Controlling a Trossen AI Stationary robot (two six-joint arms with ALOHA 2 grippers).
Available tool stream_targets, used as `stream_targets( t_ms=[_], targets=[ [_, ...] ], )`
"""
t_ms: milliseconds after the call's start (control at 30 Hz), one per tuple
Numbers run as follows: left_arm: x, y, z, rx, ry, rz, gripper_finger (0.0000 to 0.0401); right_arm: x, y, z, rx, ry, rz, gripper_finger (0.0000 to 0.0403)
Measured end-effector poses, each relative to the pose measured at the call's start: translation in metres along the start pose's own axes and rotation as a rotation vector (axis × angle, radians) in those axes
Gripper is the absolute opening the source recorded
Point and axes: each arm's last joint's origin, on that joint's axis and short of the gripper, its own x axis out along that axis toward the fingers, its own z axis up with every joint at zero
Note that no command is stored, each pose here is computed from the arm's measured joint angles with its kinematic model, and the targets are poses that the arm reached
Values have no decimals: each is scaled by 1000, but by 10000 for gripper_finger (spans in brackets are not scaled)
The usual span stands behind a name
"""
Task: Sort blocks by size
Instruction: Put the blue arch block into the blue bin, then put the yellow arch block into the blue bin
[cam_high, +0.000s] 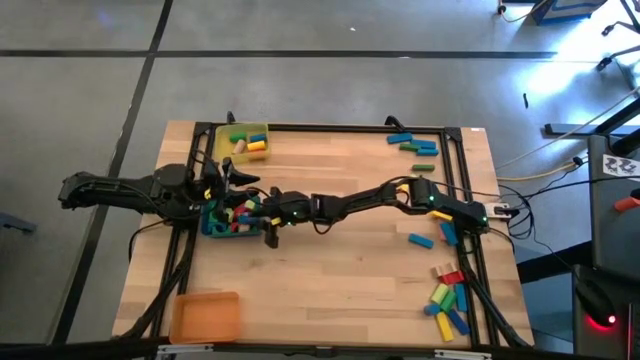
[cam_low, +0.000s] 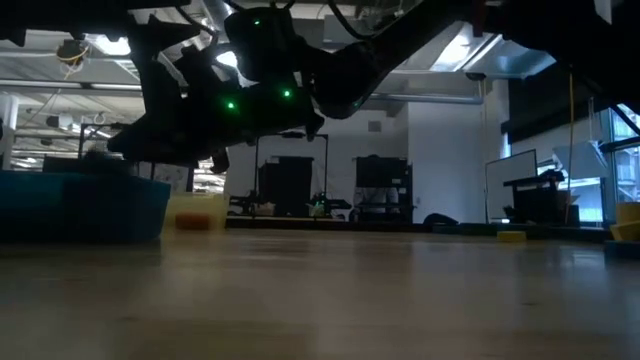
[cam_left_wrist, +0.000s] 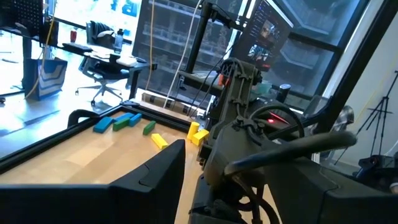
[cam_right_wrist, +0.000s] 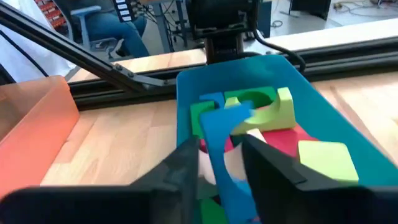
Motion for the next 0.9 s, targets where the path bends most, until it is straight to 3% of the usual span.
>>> stream_targets(
  t_ms=[200,333,600,900],
  targets=[
    [0,0,0,11,2,0,196,-4,2,4,-10,56,22,213],
    [0,0,0,11,4,1,196,-23,7,31,-59,147,17,238],
    [0,0,-1,22,8,2,196,-78,17,61,-76,499,-43,230],
    [0,1,-4,44,36,10,196,-142,32,75,-93,780,-256,208]
  ],
)
